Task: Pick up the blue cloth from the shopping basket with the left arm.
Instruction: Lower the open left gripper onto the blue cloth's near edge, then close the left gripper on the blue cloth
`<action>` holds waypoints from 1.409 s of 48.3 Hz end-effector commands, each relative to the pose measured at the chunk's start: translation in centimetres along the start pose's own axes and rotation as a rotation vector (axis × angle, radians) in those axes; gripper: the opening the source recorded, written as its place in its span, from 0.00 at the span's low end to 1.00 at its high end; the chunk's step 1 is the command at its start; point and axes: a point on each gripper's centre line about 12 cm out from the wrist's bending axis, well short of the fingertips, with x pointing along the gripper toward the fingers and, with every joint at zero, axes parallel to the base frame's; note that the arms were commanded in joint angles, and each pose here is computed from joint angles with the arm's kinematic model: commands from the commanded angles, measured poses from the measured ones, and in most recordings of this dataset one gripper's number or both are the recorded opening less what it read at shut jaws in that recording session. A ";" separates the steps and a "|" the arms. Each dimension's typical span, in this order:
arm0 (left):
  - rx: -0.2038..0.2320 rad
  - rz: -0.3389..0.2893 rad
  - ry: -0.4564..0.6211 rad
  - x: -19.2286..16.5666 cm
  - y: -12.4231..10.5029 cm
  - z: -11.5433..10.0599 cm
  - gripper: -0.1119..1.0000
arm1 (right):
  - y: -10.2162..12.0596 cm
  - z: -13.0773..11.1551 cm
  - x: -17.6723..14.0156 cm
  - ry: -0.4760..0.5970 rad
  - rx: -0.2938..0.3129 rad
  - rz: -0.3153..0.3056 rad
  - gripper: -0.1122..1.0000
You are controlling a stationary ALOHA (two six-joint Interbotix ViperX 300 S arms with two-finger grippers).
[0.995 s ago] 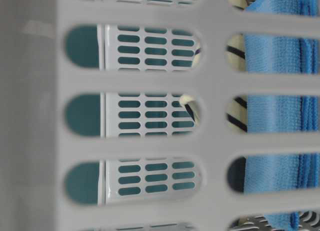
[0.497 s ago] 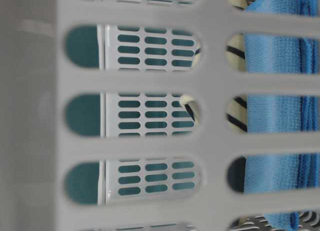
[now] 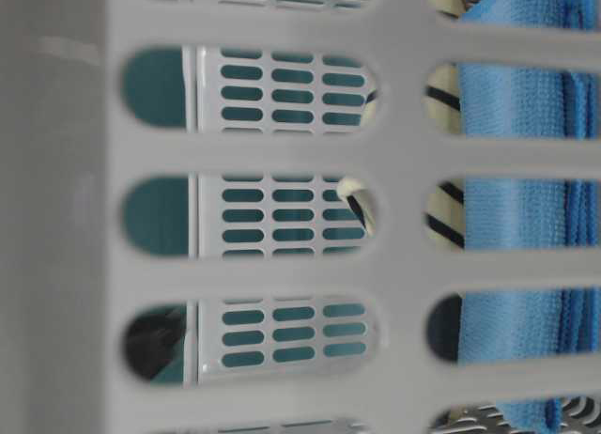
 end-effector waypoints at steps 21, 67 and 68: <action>0.040 -0.024 0.113 8.9 -2.3 2.0 0.87 | 0.1 0.8 0.0 -0.046 -0.001 0.004 0.69; 0.008 -0.020 0.300 15.1 -3.2 -4.5 0.74 | 0.1 0.3 0.0 -0.058 0.007 0.005 0.69; 0.009 -0.022 0.296 14.9 -3.2 -4.4 0.69 | 0.1 0.3 0.0 -0.058 0.007 0.005 0.69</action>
